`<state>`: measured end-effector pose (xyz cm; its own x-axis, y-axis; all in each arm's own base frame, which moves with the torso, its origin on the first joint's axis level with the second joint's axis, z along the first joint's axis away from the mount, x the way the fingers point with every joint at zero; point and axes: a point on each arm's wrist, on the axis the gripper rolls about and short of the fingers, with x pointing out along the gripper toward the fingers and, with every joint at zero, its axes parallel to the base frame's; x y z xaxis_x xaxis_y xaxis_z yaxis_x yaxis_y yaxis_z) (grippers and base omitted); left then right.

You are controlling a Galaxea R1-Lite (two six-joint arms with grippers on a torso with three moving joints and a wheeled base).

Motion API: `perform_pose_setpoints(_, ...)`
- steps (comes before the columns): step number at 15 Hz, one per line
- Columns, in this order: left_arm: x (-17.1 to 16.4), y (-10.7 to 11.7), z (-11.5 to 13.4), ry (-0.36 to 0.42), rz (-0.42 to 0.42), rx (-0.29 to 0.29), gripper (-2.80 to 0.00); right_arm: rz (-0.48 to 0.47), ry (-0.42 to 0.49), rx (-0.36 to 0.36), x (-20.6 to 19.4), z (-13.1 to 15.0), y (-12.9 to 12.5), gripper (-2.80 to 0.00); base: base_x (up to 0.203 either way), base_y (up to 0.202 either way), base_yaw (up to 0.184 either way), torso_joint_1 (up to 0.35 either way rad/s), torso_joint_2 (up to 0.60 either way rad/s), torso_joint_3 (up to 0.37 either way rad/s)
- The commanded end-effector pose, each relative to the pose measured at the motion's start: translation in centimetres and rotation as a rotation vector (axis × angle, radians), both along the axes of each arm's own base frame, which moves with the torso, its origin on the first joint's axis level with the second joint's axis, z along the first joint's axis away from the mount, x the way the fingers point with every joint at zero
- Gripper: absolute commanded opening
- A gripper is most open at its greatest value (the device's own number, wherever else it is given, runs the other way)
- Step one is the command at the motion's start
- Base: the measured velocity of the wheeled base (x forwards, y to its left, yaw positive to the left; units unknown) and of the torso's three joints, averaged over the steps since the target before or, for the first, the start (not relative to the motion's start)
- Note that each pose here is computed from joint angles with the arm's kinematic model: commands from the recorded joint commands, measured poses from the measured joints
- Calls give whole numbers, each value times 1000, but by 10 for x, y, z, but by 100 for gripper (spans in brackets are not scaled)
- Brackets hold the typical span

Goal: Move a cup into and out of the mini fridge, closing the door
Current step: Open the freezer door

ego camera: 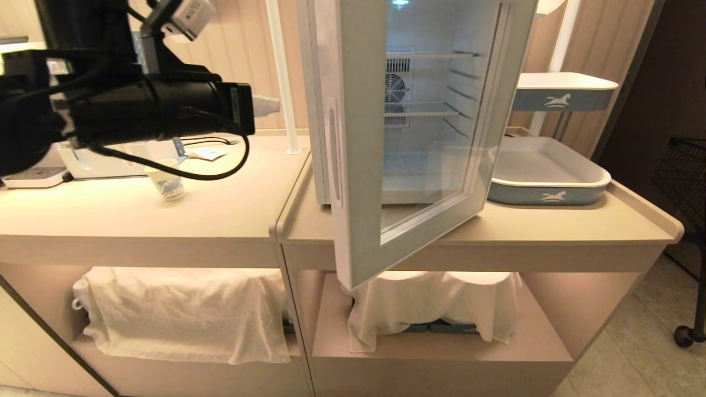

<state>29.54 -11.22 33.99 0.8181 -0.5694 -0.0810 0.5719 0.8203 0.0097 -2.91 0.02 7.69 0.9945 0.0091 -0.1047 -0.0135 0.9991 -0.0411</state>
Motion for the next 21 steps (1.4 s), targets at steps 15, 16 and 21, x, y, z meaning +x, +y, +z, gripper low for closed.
perform_pose_setpoints(15, 16, -143, -31, 62, 5, -26, -280, 0, 1, -1, 0, 0, 0, -280, 0, 0, 0, 0, 0, 0)
perform_pose_setpoints(16, 1, -152, -25, 73, -38, -59, -280, 0, -1, -1, 0, 0, 0, -280, 0, 0, 0, 0, 0, 0)
perform_pose_setpoints(21, -90, -194, 2, 111, -280, -177, -280, 0, -1, -1, 0, 0, 0, -280, 0, 0, 0, 0, 0, 0)
